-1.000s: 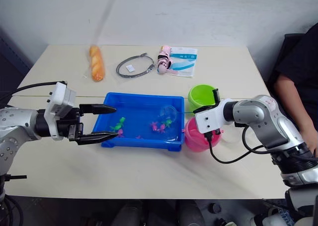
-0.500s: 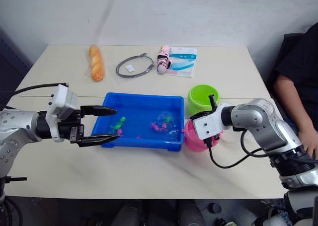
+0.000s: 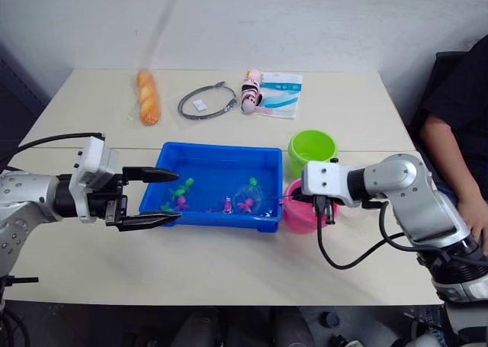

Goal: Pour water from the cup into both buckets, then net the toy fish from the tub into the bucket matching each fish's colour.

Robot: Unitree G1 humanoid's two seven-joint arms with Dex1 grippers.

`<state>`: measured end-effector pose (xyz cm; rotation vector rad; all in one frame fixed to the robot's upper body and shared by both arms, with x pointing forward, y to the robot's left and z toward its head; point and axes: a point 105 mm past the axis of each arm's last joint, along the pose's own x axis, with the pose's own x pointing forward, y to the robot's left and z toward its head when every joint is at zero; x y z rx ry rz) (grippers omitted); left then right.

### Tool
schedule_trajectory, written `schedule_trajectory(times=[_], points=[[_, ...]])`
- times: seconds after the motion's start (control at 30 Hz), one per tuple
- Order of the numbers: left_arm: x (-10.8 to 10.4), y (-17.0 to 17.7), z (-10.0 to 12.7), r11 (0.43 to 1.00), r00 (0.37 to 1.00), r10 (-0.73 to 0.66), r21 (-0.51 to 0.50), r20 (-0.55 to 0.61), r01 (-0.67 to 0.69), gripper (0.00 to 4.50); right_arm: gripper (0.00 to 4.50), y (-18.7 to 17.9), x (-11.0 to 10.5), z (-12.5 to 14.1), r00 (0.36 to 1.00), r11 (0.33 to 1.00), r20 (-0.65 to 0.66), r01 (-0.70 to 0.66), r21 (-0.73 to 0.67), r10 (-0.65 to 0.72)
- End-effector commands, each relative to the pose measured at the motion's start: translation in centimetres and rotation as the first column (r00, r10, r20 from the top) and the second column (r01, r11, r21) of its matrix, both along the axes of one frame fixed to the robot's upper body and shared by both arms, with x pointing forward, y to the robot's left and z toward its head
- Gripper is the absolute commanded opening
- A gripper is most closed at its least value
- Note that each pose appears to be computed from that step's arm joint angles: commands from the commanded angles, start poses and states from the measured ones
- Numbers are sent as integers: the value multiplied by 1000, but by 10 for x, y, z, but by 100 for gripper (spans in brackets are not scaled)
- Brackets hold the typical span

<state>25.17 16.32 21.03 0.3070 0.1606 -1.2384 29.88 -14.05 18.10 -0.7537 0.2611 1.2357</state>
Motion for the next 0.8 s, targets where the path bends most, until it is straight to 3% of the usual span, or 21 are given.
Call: schedule_trajectory(times=[0.03,0.17,0.3,0.4,0.63,0.8], points=[[-4,1,6,1000,999,-14,15,41,14,448,0,0,-6,20,994,989,-101,49,142,-35],[-3,0,9,1000,998,-30,-7,47,30,448,0,-5,-9,34,983,957,-166,120,265,-77],[-4,-7,20,993,997,-71,-95,25,73,448,0,-28,-29,46,991,946,-110,110,305,-80],[-1,-12,23,989,994,-107,-102,32,110,448,0,-56,-41,52,979,922,-88,202,329,-183],[13,-26,16,975,980,-196,-98,41,199,448,0,-99,-64,53,920,906,98,350,237,-381],[25,-36,17,965,969,-236,-101,70,243,448,0,-111,-75,36,887,917,233,385,106,-400]])
